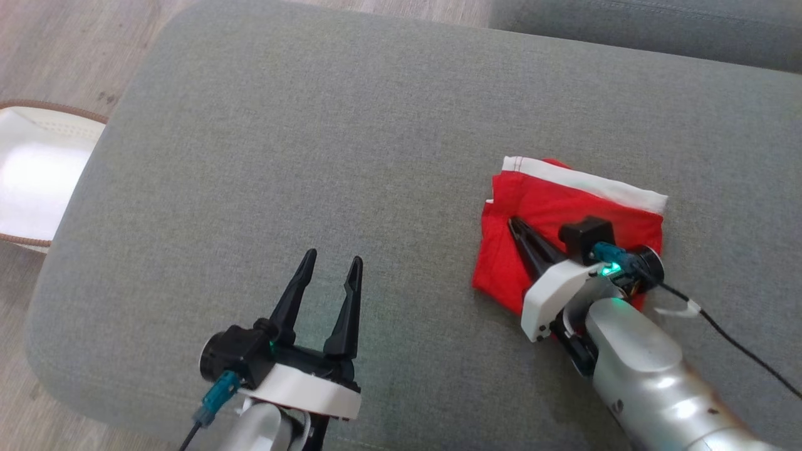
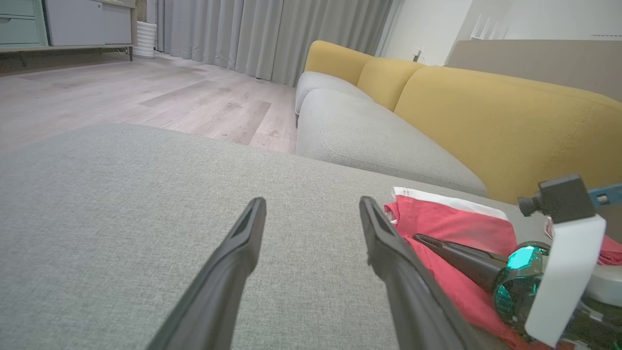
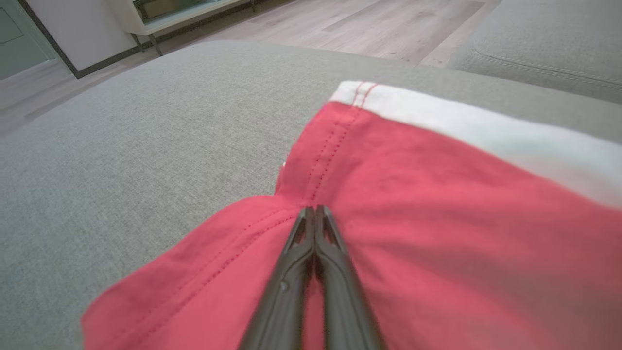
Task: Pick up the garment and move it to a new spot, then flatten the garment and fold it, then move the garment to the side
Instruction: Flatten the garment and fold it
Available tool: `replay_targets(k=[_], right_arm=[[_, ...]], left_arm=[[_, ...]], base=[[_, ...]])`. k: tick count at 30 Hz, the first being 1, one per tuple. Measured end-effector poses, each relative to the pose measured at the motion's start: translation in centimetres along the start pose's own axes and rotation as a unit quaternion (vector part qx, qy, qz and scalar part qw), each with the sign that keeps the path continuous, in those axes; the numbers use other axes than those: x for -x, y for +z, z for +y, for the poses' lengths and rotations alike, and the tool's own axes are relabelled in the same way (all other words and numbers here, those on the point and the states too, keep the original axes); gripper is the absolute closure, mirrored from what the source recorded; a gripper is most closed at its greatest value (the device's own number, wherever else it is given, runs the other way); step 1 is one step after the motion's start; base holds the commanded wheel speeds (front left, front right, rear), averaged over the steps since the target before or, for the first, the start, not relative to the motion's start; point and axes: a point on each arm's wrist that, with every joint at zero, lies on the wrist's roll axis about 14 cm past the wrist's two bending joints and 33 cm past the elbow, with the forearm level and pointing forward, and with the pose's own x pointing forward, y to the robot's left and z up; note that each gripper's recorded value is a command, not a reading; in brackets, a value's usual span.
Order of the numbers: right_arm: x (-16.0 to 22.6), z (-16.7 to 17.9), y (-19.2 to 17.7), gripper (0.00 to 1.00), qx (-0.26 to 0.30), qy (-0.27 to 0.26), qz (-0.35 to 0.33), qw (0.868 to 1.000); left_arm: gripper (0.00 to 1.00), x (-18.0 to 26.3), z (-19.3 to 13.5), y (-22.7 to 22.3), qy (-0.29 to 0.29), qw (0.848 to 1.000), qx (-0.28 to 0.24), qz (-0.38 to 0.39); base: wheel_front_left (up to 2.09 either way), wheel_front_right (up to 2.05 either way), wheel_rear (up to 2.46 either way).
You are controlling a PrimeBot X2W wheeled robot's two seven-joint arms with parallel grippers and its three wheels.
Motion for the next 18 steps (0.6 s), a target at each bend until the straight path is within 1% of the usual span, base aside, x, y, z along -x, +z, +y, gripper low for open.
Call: replay_targets(k=[7,9,12,13,16,18], right_arm=[[0.5,-0.5,1.1,1.0,-0.004,-0.008,-0.013,1.0],[0.9,-1.0,2.4,1.0,-0.013,-0.018,-0.035,0.999],[1.8,-2.2,5.5,1.0,-0.024,-0.04,-0.086,0.995],[1.8,-2.2,5.5,1.0,-0.024,-0.04,-0.086,0.995],[3.7,-3.9,7.5,1.0,-0.035,-0.07,-0.126,0.989],[5.4,-5.0,7.3,1.0,-0.039,-0.094,-0.137,0.985]], left_arm=[[0.0,-0.3,-0.5,0.3,-0.007,1.0,0.0,-0.005],[0.0,-0.5,-0.9,0.5,-0.014,1.0,0.0,-0.008],[0.0,-0.9,-1.4,0.9,-0.023,1.0,0.001,-0.015],[0.0,-0.9,-1.4,0.9,-0.023,1.0,0.001,-0.015],[0.0,-1.2,-2.3,1.4,-0.039,0.999,0.001,-0.023],[0.0,-1.4,-2.8,1.8,-0.048,0.998,0.002,-0.031]], base=[[0.0,0.0,0.0],[0.0,0.0,0.0],[0.0,0.0,0.0],[0.0,0.0,0.0],[0.0,0.0,0.0],[0.0,0.0,0.0]])
